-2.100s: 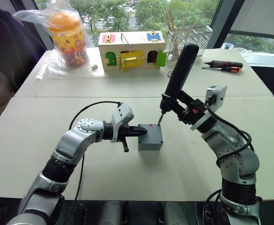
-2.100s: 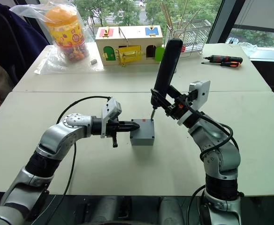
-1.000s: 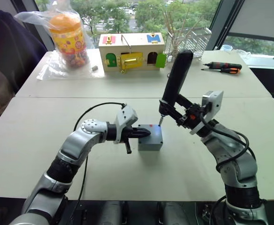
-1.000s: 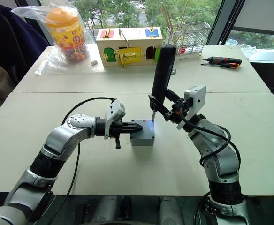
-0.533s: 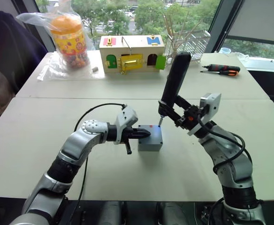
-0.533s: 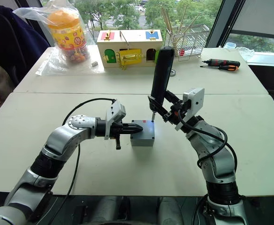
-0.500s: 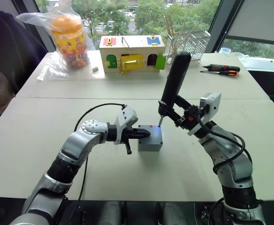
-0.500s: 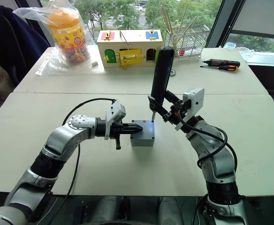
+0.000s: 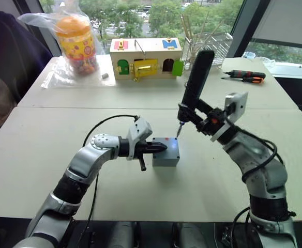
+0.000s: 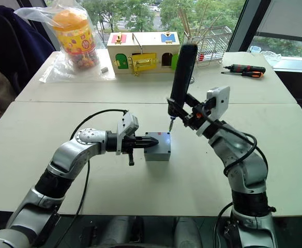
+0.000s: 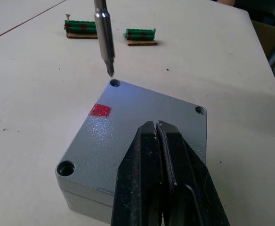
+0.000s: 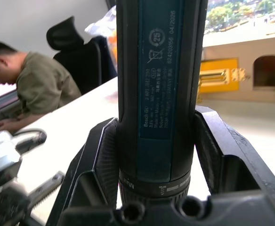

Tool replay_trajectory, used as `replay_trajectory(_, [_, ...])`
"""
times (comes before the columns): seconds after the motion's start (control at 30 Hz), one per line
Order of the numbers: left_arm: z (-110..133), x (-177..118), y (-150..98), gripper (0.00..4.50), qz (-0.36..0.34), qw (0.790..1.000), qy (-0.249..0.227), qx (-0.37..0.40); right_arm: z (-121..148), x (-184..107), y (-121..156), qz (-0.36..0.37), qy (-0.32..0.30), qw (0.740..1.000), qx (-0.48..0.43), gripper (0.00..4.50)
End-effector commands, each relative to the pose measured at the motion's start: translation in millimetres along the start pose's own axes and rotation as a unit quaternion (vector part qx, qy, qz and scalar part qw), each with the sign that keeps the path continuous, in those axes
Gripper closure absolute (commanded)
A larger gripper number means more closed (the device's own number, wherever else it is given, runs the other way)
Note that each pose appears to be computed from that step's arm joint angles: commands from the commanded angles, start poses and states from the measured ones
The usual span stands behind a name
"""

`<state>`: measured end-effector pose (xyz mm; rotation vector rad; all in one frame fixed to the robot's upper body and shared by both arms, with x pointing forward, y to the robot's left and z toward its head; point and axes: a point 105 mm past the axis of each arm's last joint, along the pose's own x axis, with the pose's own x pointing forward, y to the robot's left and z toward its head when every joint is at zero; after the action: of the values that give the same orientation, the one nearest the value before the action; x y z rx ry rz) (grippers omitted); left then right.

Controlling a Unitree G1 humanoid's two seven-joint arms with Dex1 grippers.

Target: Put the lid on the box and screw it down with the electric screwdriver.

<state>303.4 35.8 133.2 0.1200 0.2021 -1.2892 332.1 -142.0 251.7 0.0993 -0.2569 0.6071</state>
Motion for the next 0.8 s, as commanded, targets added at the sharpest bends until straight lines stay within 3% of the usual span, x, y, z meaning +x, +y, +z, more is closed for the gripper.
replay_trajectory(0.03, [24.9, -4.9, 4.9, 4.50, 0.019, 0.997, -0.069, -0.026, 78.1, -8.6, -28.0, -0.083, -0.083, 0.993, -0.009, 2.65])
replay_trajectory(0.1, [38.3, -5.9, 5.7, 4.50, 0.024, 0.994, -0.098, -0.032, 90.5, -11.0, -35.8, -0.093, -0.070, 0.993, 0.005, 2.65])
replay_trajectory(0.2, [61.7, -8.7, 2.0, 4.50, 0.018, 0.990, -0.135, -0.026, 95.9, -20.0, -54.2, -0.106, 0.011, 0.994, 0.023, 2.65])
replay_trajectory(0.27, [67.0, -7.7, -8.6, 4.50, -0.006, 0.992, -0.127, -0.004, 87.7, -36.2, -75.7, -0.139, 0.094, 0.986, 0.011, 2.65])
replay_trajectory(0.33, [69.0, -5.6, -28.4, 4.50, -0.048, 0.993, -0.105, 0.030, 63.8, -68.3, -101.4, -0.178, 0.223, 0.958, 0.009, 2.65])
replay_trajectory(0.37, [68.9, -4.7, -37.8, 4.50, -0.065, 0.992, -0.096, 0.045, 47.1, -87.6, -109.9, -0.193, 0.287, 0.937, 0.055, 2.65])
replay_trajectory(0.43, [68.3, -2.6, -50.6, 4.50, -0.086, 0.991, -0.087, 0.061, 28.5, -112.0, -115.5, -0.201, 0.346, 0.904, 0.148, 2.65])
replay_trajectory(0.6, [67.1, 1.2, -67.0, 4.50, -0.098, 0.989, -0.082, 0.078, -3.8, -155.6, -136.9, -0.251, 0.438, 0.842, 0.191, 2.65])
replay_trajectory(0.8, [53.4, 2.7, -72.5, 4.50, -0.088, 0.992, -0.066, 0.061, -26.0, -165.3, -153.4, -0.270, 0.466, 0.811, 0.229, 2.65])
